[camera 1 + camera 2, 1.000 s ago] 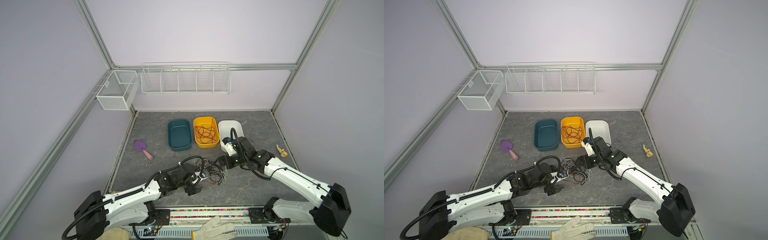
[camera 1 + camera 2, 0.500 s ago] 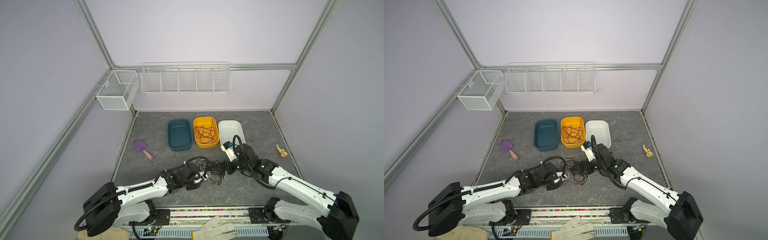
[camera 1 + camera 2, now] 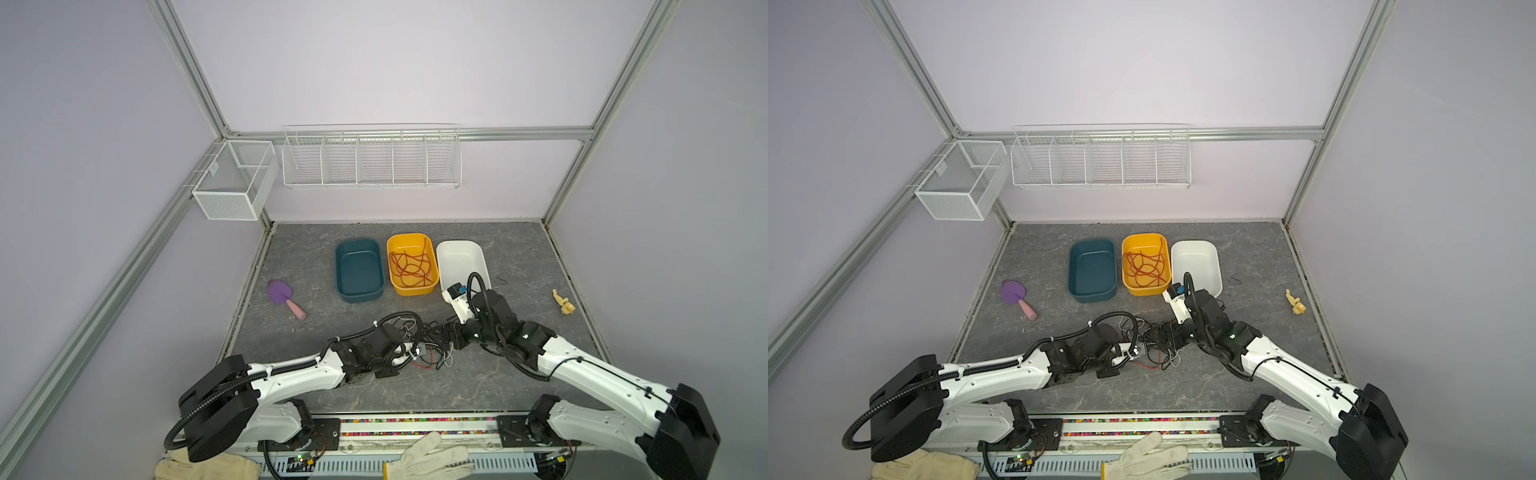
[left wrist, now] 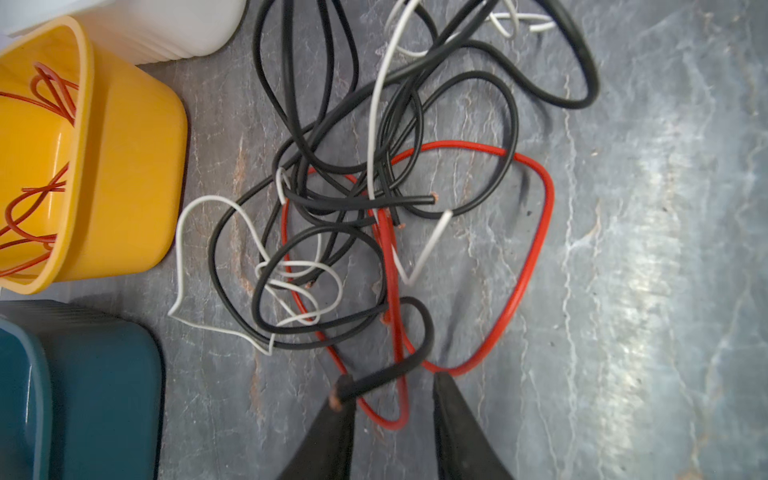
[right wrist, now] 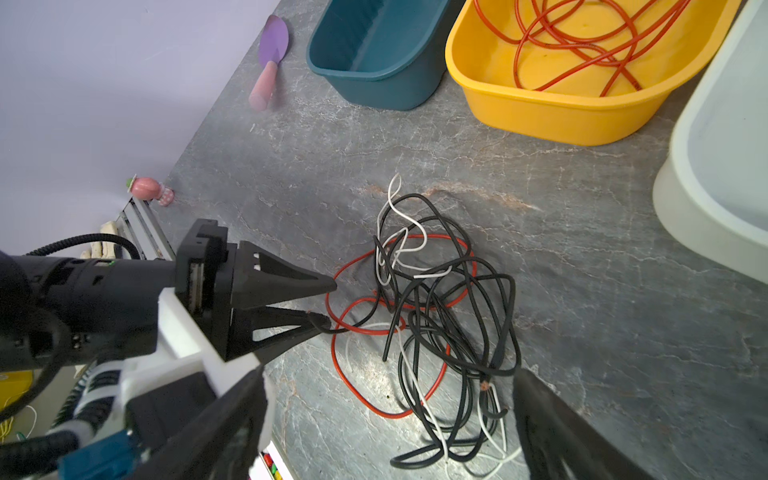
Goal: Untangle the cables
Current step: 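Pinch a red wire with the left gripper while the right gripper grasps the bundle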
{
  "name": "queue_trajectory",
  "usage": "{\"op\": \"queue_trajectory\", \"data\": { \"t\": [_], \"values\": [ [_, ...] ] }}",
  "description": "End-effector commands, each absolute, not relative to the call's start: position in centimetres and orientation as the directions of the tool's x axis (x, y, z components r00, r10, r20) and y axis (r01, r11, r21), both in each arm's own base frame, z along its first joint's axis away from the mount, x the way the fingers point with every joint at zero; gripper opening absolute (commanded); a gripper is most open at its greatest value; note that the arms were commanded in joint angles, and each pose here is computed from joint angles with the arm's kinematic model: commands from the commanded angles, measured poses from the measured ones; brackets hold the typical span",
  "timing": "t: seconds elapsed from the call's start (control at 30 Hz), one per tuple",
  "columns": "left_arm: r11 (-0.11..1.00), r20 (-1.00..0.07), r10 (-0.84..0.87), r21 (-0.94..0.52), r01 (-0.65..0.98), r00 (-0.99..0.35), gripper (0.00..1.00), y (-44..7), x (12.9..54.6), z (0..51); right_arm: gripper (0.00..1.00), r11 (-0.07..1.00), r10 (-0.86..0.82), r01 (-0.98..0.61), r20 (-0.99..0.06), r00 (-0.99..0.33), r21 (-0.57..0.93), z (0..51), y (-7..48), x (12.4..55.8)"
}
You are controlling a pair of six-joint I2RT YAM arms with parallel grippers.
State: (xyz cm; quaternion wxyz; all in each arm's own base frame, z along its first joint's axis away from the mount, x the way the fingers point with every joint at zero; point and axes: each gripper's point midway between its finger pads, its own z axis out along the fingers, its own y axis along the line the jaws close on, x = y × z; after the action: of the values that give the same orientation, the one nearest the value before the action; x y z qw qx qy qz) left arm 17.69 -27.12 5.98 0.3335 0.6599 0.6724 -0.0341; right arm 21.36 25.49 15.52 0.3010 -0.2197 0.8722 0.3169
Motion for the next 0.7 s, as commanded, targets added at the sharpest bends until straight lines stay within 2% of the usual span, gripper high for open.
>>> {"op": "queue_trajectory", "data": {
  "t": [0.0, 0.67],
  "values": [
    [0.119, -0.500, 0.857, 0.427, 0.896, 0.125, 0.30, -28.22, 18.45, 6.91, 0.93, 0.711, -0.176, -0.568, -0.677, -0.715, 0.415, 15.47, 25.24, 21.35],
    [0.113, -0.485, 0.866, 0.423, 0.899, 0.119, 0.20, -28.24, 18.65, 6.53, 0.93, 0.744, -0.164, -0.546, -0.687, -0.708, 0.385, 15.22, 24.54, 21.79]
  ]
}}
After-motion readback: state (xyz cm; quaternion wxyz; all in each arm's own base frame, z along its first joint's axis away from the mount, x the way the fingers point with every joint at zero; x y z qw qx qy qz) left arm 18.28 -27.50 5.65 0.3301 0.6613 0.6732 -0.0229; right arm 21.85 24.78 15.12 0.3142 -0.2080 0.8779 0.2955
